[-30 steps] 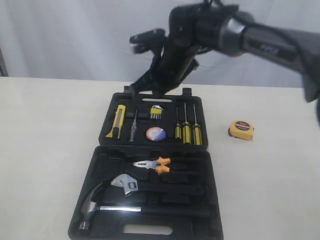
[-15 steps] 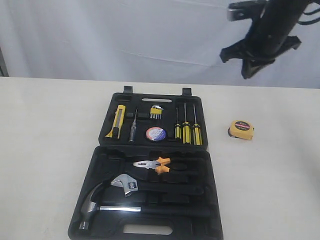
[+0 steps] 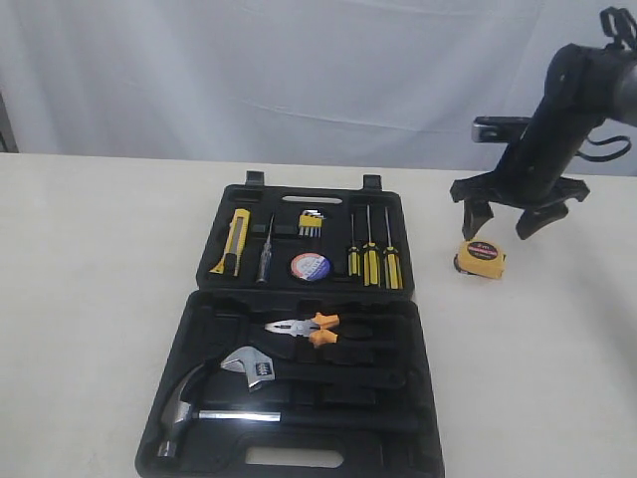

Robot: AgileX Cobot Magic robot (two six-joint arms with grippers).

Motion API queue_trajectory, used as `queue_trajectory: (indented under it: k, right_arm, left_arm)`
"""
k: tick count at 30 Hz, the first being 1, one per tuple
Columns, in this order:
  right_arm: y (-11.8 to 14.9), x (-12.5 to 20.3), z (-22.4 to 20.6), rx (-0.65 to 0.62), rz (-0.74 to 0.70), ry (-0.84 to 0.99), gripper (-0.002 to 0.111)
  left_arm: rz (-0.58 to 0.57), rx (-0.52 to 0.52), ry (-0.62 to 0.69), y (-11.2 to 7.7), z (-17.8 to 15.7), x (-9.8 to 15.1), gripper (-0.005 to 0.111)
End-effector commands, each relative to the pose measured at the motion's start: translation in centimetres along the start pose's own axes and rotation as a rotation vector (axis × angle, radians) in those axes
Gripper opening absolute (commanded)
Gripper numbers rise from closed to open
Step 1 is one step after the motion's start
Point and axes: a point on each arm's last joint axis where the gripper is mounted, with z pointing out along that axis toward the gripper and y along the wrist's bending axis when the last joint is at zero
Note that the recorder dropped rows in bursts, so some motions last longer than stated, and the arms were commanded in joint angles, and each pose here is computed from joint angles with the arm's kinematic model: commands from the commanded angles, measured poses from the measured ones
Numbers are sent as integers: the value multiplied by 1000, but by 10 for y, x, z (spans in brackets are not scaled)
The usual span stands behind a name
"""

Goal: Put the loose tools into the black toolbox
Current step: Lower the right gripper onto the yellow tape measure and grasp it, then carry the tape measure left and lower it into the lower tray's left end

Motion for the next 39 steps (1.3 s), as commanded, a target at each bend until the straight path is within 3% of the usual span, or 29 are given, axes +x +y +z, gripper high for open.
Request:
queue_trajectory:
  k: [1, 6, 22, 25, 30, 39]
  right_arm:
    - [9, -5, 21, 0, 18, -37, 71]
    - [6, -5, 32, 62, 54, -33, 76]
    - [5, 3, 54, 59, 141, 54, 74]
    - [5, 1, 54, 58, 139, 40, 54]
    - [7, -1, 42, 53, 118, 11, -1]
    - [43, -8, -33, 32, -6, -123, 0]
  left_arm:
    - [-1, 4, -11, 0, 0, -1, 0]
    - [-1, 4, -11, 0, 0, -1, 0]
    - [-1, 4, -11, 0, 0, -1, 0]
    - [-1, 4, -11, 0, 0, -1, 0]
    - [-1, 4, -11, 0, 0, -1, 0]
    - [-1, 4, -11, 0, 0, -1, 0]
